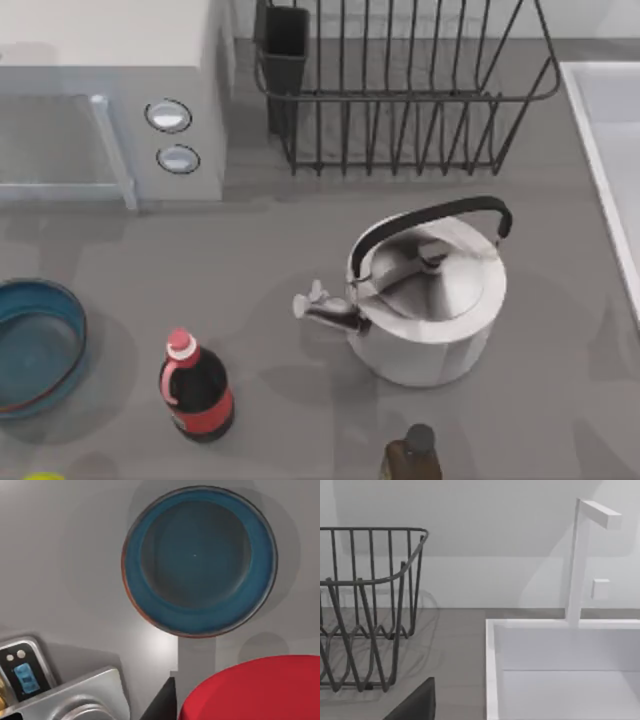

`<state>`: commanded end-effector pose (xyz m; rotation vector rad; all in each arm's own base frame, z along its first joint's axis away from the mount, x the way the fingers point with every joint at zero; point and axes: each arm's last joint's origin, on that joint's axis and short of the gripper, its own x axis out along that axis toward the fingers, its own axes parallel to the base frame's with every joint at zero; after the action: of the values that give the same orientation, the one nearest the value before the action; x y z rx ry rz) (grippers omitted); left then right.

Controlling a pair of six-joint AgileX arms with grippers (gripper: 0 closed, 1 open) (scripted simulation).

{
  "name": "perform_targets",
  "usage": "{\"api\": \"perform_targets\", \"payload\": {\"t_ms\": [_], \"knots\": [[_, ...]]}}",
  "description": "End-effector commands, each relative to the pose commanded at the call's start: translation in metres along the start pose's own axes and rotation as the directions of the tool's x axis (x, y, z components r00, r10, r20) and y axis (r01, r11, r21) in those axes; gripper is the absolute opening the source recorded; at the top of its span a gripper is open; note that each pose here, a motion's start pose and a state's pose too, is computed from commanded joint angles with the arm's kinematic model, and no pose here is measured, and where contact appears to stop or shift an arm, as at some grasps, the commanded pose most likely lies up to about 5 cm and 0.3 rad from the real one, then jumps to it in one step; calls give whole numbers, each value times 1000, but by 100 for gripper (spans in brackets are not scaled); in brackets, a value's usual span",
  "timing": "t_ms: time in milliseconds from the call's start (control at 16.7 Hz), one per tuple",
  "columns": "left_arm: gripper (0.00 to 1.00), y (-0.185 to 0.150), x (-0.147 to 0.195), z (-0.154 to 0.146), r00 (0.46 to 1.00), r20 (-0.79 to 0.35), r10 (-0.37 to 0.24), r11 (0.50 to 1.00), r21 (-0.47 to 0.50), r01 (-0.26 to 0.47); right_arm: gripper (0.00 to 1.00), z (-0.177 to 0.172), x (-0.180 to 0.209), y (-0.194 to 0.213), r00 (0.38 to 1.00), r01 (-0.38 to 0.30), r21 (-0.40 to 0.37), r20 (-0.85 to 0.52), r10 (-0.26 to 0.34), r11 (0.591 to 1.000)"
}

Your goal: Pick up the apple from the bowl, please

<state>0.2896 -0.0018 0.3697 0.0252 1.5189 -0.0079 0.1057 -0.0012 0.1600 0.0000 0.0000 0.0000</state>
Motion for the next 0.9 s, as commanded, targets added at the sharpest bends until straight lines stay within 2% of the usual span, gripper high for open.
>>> {"api": "perform_targets", "payload": {"t_ms": [120,300,420,540,660,900], "knots": [[0,-31,14,26,1000,-12,-6,1000,0,6,100,0,0,0,1000,0,0,0,0,1000],[0,-108,49,61,999,-46,-8,1000,1,8,100,0,0,0,1000,0,0,0,0,1000],[0,-163,73,71,998,-58,-6,1000,0,6,100,0,0,0,1000,0,0,0,0,1000],[0,-203,92,73,998,-57,-7,1000,-1,7,100,0,0,0,1000,0,0,0,0,1000],[0,-223,101,73,999,-52,-11,1000,-1,11,100,0,0,0,1000,0,0,0,0,1000],[0,-223,103,73,998,-56,-10,1000,-2,10,100,0,0,0,1000,0,0,0,0,1000]]}}
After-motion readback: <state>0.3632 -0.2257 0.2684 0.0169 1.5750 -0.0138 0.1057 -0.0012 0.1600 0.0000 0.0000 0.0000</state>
